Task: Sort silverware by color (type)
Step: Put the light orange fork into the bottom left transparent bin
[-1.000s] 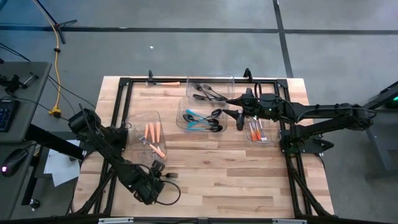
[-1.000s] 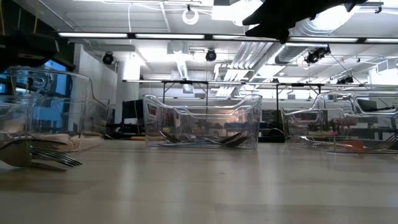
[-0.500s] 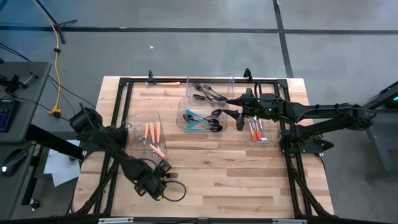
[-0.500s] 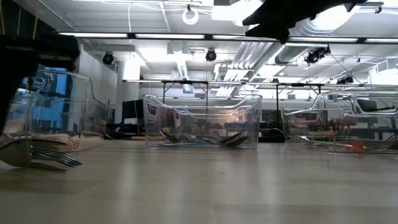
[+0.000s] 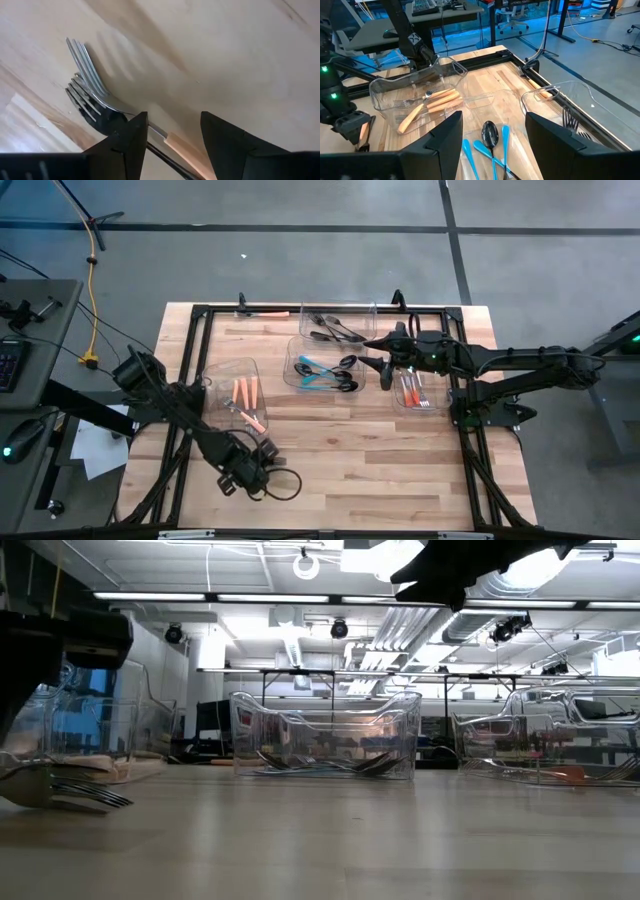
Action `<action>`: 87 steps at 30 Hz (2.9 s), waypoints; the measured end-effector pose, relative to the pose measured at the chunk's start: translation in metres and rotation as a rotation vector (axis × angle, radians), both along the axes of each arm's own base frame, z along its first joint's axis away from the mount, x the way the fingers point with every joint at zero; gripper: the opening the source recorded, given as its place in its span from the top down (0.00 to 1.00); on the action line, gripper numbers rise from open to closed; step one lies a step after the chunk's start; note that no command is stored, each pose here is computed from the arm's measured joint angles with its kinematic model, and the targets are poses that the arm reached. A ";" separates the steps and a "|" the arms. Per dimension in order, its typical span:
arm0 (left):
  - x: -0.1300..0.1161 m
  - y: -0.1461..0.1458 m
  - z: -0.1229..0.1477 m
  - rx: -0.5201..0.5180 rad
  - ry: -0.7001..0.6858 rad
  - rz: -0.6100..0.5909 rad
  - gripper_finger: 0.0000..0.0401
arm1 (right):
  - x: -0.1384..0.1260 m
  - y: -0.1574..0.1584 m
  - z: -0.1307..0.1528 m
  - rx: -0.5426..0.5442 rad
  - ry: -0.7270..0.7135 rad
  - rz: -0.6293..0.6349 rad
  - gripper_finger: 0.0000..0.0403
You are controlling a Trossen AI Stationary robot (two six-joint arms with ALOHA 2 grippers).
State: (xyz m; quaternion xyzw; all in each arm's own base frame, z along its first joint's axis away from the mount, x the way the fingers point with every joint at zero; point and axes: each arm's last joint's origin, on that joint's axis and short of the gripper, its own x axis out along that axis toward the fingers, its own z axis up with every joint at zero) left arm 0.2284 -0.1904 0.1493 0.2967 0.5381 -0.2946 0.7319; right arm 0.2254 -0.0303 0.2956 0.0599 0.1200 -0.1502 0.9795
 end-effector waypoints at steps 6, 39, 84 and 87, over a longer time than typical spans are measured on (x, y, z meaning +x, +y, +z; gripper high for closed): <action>0.003 0.005 -0.001 0.001 0.000 0.019 0.57 | 0.000 0.000 0.000 0.000 0.000 0.000 0.50; 0.002 0.011 0.000 -0.037 -0.022 0.111 0.57 | 0.000 0.000 -0.002 0.005 0.017 -0.001 0.50; -0.004 -0.001 0.002 -0.175 -0.069 0.116 0.57 | -0.001 0.000 -0.003 0.029 0.025 -0.008 0.50; -0.004 0.000 0.008 -0.117 -0.073 0.111 0.57 | -0.001 0.000 -0.003 0.029 0.025 -0.007 0.50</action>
